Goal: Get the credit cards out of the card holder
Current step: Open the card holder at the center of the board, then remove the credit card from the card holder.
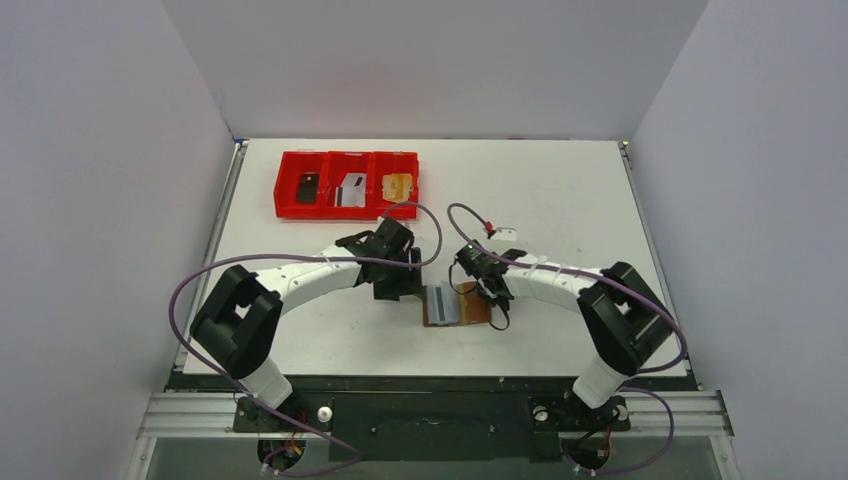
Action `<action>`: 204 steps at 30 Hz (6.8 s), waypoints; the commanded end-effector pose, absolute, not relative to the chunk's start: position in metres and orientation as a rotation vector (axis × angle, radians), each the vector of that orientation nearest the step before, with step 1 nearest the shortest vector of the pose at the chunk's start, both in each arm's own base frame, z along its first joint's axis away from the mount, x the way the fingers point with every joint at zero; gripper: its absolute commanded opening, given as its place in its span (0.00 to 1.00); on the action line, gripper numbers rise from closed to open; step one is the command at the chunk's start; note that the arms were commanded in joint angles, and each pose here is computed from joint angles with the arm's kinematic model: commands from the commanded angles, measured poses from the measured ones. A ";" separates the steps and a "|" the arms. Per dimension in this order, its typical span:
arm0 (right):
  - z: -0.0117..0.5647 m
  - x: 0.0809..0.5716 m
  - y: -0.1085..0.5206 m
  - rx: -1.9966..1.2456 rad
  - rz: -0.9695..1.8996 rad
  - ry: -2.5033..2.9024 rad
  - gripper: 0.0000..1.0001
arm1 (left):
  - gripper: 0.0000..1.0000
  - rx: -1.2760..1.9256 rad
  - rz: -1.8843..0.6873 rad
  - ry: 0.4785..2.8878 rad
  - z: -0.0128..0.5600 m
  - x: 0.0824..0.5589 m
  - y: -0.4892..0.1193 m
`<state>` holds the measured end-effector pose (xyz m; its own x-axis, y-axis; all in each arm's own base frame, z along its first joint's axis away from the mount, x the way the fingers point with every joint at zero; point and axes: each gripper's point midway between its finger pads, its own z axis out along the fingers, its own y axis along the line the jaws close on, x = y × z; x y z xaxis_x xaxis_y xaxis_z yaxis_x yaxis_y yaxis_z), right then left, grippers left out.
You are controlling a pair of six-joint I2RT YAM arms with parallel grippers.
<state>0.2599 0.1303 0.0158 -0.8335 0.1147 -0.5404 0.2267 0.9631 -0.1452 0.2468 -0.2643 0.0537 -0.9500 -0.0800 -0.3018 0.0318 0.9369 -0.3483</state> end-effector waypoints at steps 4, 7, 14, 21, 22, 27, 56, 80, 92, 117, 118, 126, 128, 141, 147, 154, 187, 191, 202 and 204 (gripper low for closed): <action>0.023 0.293 0.202 0.089 -0.163 2.523 0.00 | 0.59 -0.068 -0.518 2.711 0.070 0.258 -0.266; 0.021 0.285 0.208 0.087 -0.143 2.537 0.00 | 0.58 -0.072 -0.516 2.708 0.069 0.257 -0.264; 0.025 0.277 0.206 0.119 -0.100 2.534 0.00 | 0.35 -0.050 -0.561 2.705 0.066 0.257 -0.274; 0.052 0.281 0.216 0.142 0.016 2.485 0.16 | 0.21 -0.001 -0.587 2.701 0.067 0.258 -0.289; 0.055 0.281 0.217 0.141 0.023 2.481 0.20 | 0.19 0.007 -0.592 2.702 0.067 0.259 -0.292; 0.073 0.287 0.218 0.149 0.055 2.451 0.31 | 0.16 0.027 -0.622 2.705 0.066 0.259 -0.303; 0.144 0.268 0.180 0.286 0.222 2.312 0.51 | 0.16 0.103 -0.765 2.738 0.042 0.258 -0.368; 0.174 0.262 0.193 0.419 0.816 2.073 0.49 | 0.26 0.104 -0.723 2.693 0.066 0.263 -0.358; 0.166 0.251 0.243 0.209 0.945 2.164 0.36 | 0.31 0.057 -0.708 2.651 0.081 0.278 -0.337; 0.110 0.259 0.304 -0.048 0.798 2.384 0.20 | 0.31 -0.084 -0.671 2.670 0.075 0.279 -0.276; 0.111 0.257 0.307 -0.064 0.797 2.386 0.20 | 0.31 -0.084 -0.671 2.672 0.074 0.279 -0.275; 0.096 0.243 0.326 -0.153 0.712 2.451 0.18 | 0.31 -0.180 -0.632 2.688 0.065 0.281 -0.255; 0.088 0.242 0.325 -0.161 0.691 2.472 0.18 | 0.31 -0.199 -0.628 2.692 0.062 0.280 -0.251; 0.062 0.256 0.293 -0.070 0.497 2.522 0.15 | 0.31 -0.193 -0.668 2.688 0.064 0.278 -0.251; 0.053 0.255 0.273 -0.009 0.494 2.538 0.16 | 0.31 -0.140 -0.708 2.691 0.068 0.276 -0.259; 0.048 0.258 0.280 0.031 0.757 2.527 0.19 | 0.31 -0.066 -0.749 2.703 0.070 0.266 -0.274; 0.021 0.244 0.290 0.364 1.225 2.436 0.21 | 0.13 0.049 -0.520 2.796 0.041 0.254 -0.279; 0.018 0.244 0.287 0.387 1.249 2.427 0.18 | 0.08 0.039 -0.493 2.811 0.034 0.254 -0.279; 0.021 0.249 0.282 0.430 1.319 2.374 0.16 | 0.00 0.004 -0.370 2.871 0.013 0.250 -0.266; 0.023 0.250 0.282 0.431 1.329 2.365 0.16 | 0.00 -0.006 -0.346 2.877 0.011 0.250 -0.263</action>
<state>0.2439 0.2840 0.0190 -0.8882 0.4288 -0.1651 0.0959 0.5245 0.8460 0.2523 -0.2778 0.0305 -0.9652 -0.0360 -0.2591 0.0538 0.9419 -0.3315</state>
